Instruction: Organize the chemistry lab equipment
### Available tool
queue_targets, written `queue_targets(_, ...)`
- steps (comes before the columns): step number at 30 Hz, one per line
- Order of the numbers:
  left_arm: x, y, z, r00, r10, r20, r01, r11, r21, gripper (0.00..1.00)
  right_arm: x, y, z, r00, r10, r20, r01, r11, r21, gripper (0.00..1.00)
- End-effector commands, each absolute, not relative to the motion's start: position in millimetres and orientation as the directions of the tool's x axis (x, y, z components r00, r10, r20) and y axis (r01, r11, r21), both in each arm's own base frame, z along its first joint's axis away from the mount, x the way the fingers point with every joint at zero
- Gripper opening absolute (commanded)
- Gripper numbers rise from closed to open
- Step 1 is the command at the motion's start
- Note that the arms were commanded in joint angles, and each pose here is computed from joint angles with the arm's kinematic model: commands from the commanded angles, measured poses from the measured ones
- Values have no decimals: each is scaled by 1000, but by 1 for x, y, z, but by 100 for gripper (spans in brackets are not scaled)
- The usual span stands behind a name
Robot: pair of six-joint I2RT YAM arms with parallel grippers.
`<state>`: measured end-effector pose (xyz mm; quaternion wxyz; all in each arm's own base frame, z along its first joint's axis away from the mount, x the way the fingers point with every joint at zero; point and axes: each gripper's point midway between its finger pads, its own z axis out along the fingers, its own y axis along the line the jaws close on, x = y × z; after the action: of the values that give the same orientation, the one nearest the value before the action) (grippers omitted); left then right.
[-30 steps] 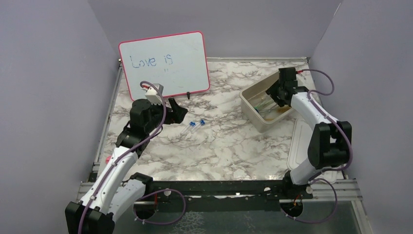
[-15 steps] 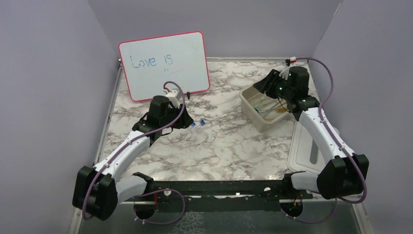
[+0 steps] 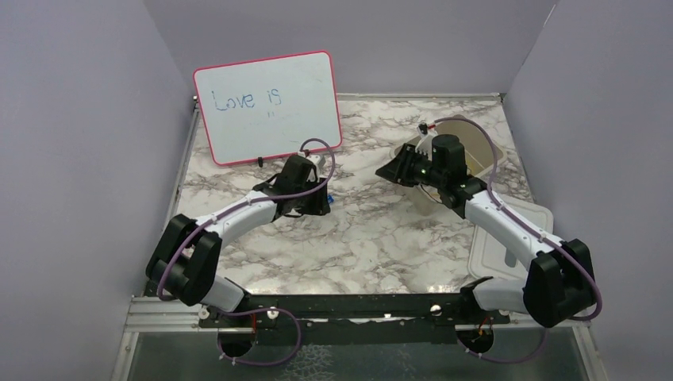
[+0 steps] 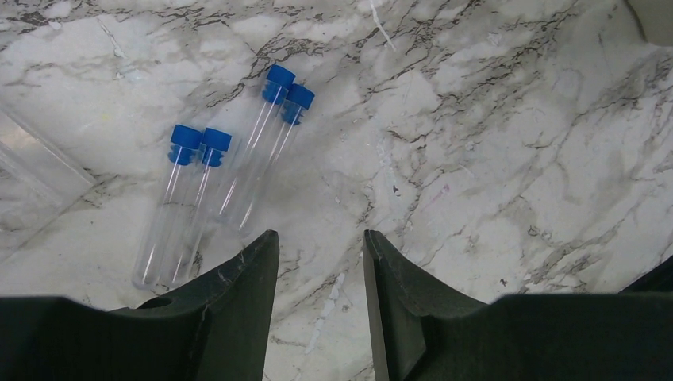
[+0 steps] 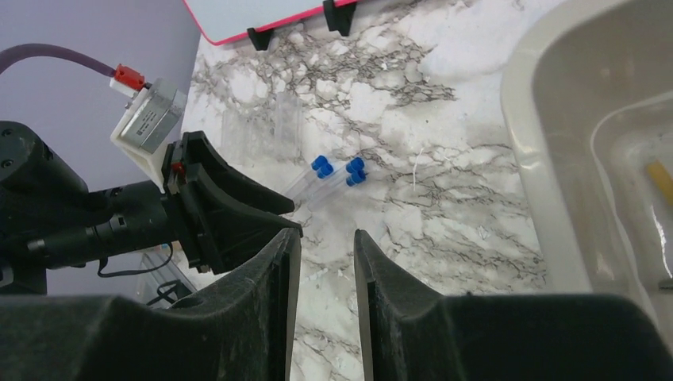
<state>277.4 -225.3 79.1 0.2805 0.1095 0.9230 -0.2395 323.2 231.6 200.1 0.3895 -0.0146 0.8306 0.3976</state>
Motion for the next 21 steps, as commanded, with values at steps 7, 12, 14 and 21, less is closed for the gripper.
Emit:
queue_targets(7, 301, -233, 63, -832, 69, -550, 282, 907, -314, 42, 327, 240, 178, -704, 327, -631, -290, 679, 675, 33)
queue_targets(12, 306, -234, 58, -835, 80, -544, 280, 914, -295, 41, 324, 242, 174, -711, 330, -621, -280, 677, 681, 33)
queue_targets(14, 306, -232, 54, -837, 85, -540, 274, 920, -280, 41, 324, 242, 172, -713, 330, -618, -275, 679, 681, 32)
queue_targets(21, 306, -223, 43, -843, 111, -526, 263, 939, -222, 41, 323, 243, 172, -712, 325, -622, -285, 677, 679, 32)
